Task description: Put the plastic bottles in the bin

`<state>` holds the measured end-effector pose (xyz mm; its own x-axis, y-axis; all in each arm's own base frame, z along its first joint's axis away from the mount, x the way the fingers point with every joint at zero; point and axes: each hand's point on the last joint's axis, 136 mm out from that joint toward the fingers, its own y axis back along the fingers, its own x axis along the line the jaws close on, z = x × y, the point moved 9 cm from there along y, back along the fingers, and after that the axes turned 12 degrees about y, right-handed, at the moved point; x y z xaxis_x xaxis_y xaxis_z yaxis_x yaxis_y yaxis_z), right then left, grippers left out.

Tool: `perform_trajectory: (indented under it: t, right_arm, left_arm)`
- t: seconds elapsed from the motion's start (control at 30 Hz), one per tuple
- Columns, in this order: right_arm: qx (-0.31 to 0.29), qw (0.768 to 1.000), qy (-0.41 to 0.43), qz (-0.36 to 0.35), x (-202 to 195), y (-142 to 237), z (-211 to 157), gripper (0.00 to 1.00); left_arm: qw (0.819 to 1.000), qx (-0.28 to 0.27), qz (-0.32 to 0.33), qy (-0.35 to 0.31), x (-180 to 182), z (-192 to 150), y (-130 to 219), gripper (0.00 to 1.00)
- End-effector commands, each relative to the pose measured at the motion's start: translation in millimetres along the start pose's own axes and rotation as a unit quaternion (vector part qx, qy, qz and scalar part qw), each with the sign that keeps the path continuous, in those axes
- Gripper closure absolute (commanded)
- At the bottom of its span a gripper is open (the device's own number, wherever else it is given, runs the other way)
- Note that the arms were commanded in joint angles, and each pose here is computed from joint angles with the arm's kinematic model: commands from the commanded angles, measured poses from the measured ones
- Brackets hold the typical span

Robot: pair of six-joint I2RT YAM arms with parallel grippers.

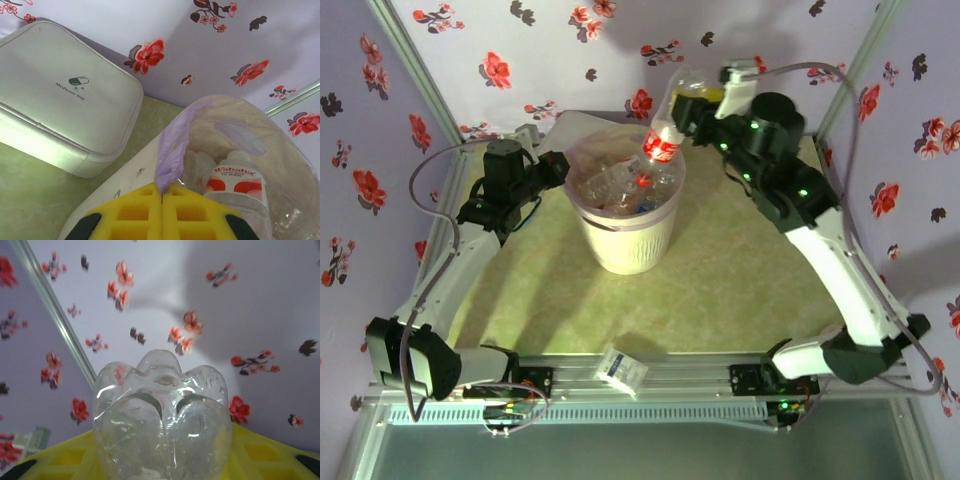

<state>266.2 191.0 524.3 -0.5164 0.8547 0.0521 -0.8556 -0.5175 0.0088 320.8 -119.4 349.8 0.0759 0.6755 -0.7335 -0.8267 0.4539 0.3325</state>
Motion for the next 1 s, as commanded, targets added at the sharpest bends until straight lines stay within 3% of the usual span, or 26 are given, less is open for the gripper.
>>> perform_trajectory:
  t: [0.0,0.43,0.67,0.77,0.97]
  right_arm:
    - [0.039,0.998,0.039,0.009,10,-9,-22,0.70]
    - [0.191,0.978,0.009,0.084,40,-33,-135,0.70]
    - [0.255,0.953,0.091,0.139,70,-40,-188,0.68]
    - [0.248,0.946,0.149,0.144,79,-31,-184,0.67]
    - [0.171,0.945,0.241,0.143,82,-7,-151,0.67]
  left_arm:
    - [0.999,0.043,0.010,0.011,10,-17,-3,1.00]
    - [0.999,0.039,0.010,0.025,13,-17,-14,1.00]
    - [0.999,0.041,0.012,0.031,15,-17,-18,1.00]
    - [0.999,0.041,0.013,0.026,13,-17,-16,1.00]
    - [0.999,0.039,0.018,0.024,14,-16,-16,1.00]
